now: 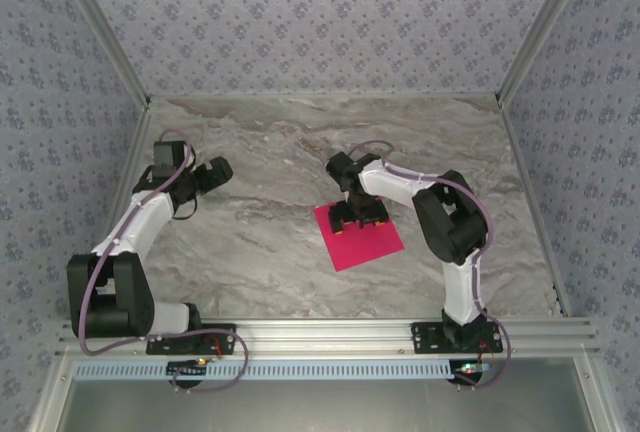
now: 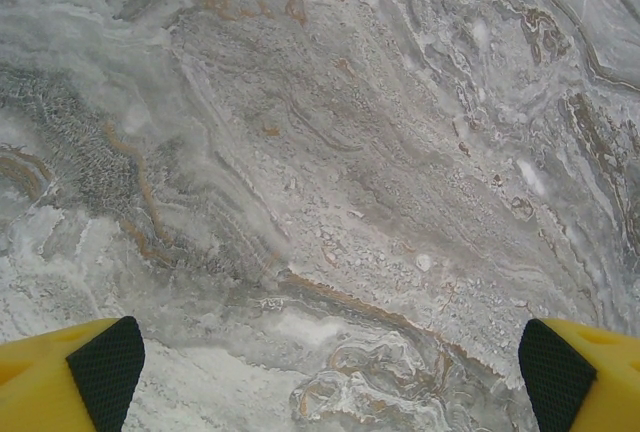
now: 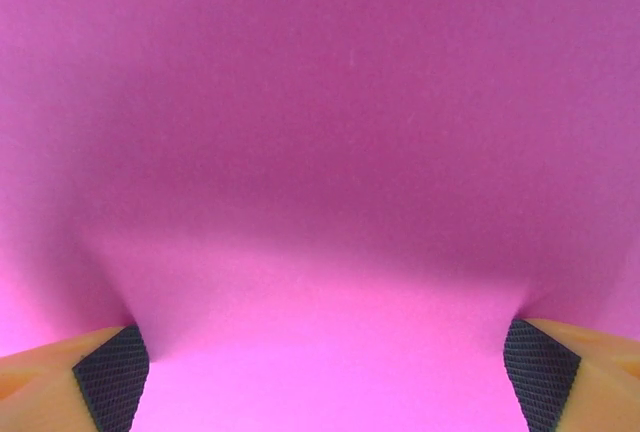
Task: Fold a paper plane with a square sheet of paper (pick it up from the middle)
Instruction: First fold in half a square sheet of paper at the center of the table.
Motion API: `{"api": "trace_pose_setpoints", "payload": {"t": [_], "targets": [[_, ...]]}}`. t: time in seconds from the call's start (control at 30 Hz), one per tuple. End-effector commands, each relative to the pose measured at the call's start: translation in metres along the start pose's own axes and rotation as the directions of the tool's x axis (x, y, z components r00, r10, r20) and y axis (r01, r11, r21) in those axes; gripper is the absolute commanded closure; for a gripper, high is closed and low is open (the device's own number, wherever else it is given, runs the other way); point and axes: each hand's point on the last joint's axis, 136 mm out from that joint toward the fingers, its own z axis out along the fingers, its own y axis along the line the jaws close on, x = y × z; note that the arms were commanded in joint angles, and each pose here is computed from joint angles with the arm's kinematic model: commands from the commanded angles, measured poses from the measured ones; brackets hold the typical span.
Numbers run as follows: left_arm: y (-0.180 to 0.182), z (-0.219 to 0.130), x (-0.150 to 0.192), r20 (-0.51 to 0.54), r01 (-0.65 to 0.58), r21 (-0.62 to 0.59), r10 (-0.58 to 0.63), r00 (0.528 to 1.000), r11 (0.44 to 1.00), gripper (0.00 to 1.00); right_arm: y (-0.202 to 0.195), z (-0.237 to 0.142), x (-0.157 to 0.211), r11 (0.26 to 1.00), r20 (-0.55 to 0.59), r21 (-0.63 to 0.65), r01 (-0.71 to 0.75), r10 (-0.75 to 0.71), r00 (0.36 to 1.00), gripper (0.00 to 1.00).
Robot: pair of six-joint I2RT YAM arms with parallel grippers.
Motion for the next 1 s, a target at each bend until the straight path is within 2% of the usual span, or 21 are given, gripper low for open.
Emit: {"api": "trace_pose_setpoints", "payload": {"t": [0.0,0.23,0.4,0.5,0.57,0.63,0.7,0.8,0.87,0.97], "targets": [[-0.007,0.002,0.007,-0.029,0.012,0.026,-0.011,1.000,1.000,0.01,-0.012,0.036,0.024,0.997,-0.113,0.079,0.021,-0.012,0.994,0.05],[-0.020,0.007,0.023,-0.057,0.054,0.096,-0.048,0.997,0.994,0.01,-0.014,0.062,0.037,0.997,-0.154,0.081,-0.001,0.013,0.988,0.10],[-0.025,0.012,0.037,-0.086,0.076,0.113,-0.066,0.994,0.991,0.01,-0.014,0.058,0.033,0.998,-0.134,0.062,-0.022,0.030,0.991,0.17],[-0.030,0.013,0.045,-0.106,0.099,0.129,-0.086,0.991,0.987,0.01,-0.005,0.038,0.021,0.999,-0.075,-0.014,-0.040,0.038,0.996,0.32],[-0.032,0.014,0.051,-0.121,0.123,0.144,-0.106,0.987,0.982,0.01,0.005,0.017,0.010,0.993,-0.019,-0.099,-0.066,0.065,0.998,0.47],[-0.038,0.014,0.057,-0.131,0.153,0.172,-0.132,0.983,0.973,0.01,0.022,-0.008,-0.004,0.968,0.034,-0.238,-0.083,0.094,0.995,0.67],[-0.045,0.014,0.063,-0.141,0.181,0.216,-0.152,0.978,0.959,0.01,0.041,-0.033,-0.014,0.915,0.065,-0.394,-0.086,0.121,0.990,0.82],[-0.057,0.013,0.072,-0.164,0.226,0.279,-0.186,0.969,0.933,0.03,0.070,-0.071,-0.030,0.784,0.107,-0.618,-0.056,0.155,0.982,0.86],[-0.066,0.012,0.078,-0.172,0.242,0.312,-0.195,0.965,0.919,0.04,0.083,-0.090,-0.036,0.671,0.106,-0.740,-0.043,0.180,0.978,0.86],[-0.080,0.011,0.087,-0.200,0.270,0.372,-0.208,0.958,0.888,0.06,0.094,-0.104,-0.040,0.532,0.077,-0.846,-0.040,0.195,0.978,0.86]]}}
